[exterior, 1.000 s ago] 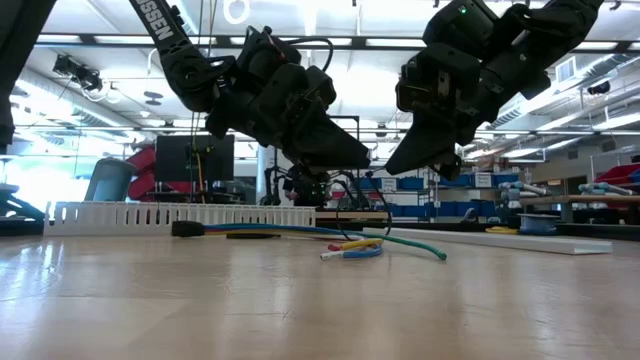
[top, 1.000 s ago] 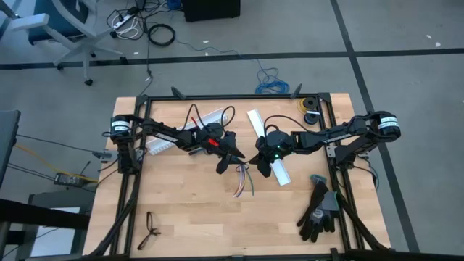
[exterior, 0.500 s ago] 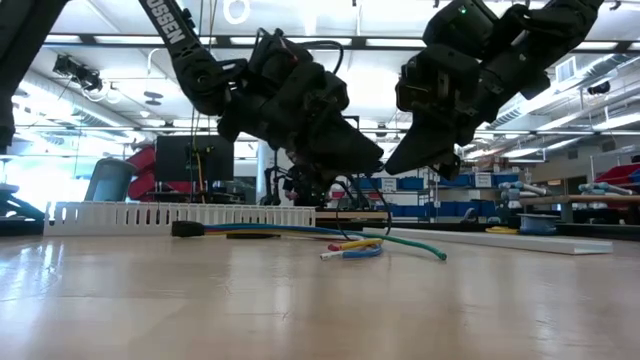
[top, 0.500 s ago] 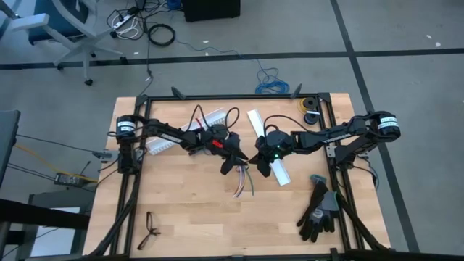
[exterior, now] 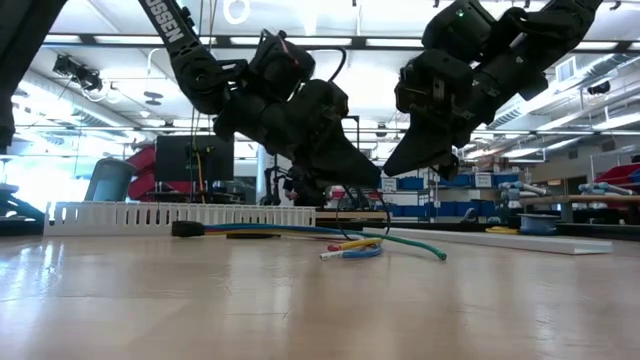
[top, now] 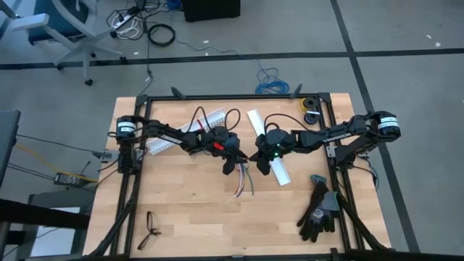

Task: Ziptie cables
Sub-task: Wrap the cable wires with the left black zip tie

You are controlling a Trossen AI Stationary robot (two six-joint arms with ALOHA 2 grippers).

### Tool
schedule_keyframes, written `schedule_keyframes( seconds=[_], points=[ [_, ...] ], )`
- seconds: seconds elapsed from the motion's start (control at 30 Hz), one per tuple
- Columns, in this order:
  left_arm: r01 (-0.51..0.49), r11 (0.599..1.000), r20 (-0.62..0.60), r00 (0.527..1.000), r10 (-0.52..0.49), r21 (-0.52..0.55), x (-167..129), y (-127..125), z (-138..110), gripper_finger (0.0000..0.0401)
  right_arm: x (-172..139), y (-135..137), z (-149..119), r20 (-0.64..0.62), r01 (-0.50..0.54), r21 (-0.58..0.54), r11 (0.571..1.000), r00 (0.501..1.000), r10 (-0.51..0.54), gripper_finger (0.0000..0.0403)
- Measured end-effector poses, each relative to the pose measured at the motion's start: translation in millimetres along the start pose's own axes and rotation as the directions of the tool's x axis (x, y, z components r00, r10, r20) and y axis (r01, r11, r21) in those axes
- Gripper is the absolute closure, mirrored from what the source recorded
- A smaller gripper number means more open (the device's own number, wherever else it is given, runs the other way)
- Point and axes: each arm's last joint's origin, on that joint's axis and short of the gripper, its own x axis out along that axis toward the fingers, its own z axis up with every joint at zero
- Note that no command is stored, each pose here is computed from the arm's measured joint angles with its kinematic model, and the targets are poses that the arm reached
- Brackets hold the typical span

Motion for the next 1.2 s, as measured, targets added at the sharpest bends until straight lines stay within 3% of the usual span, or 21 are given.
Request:
schedule_keyframes(
  seconds=[0.33, 0.83, 1.2],
  points=[
    [0.000, 1.000, -0.010, 1.000, 0.000, 0.024, 0.0, 0.0, -1.0, 0.0375, 0.0, -0.2, -0.3, -0.003, 0.003, -0.004, 1.000, 1.000, -0.003, 0.0403],
    [-0.008, 1.000, -0.054, 0.999, 0.009, 0.009, -0.4, 0.9, -5.2, 0.0369, -2.6, -2.0, -0.7, 0.009, 0.074, -0.004, 0.997, 0.997, -0.074, 0.0403],
    [-0.003, 1.000, -0.071, 0.997, 0.003, 0.001, -2.0, 0.8, -12.7, 0.0367, -41.6, 5.6, 10.4, 0.105, 0.180, -0.023, 0.983, 0.979, -0.177, 0.0403]
  ],
)
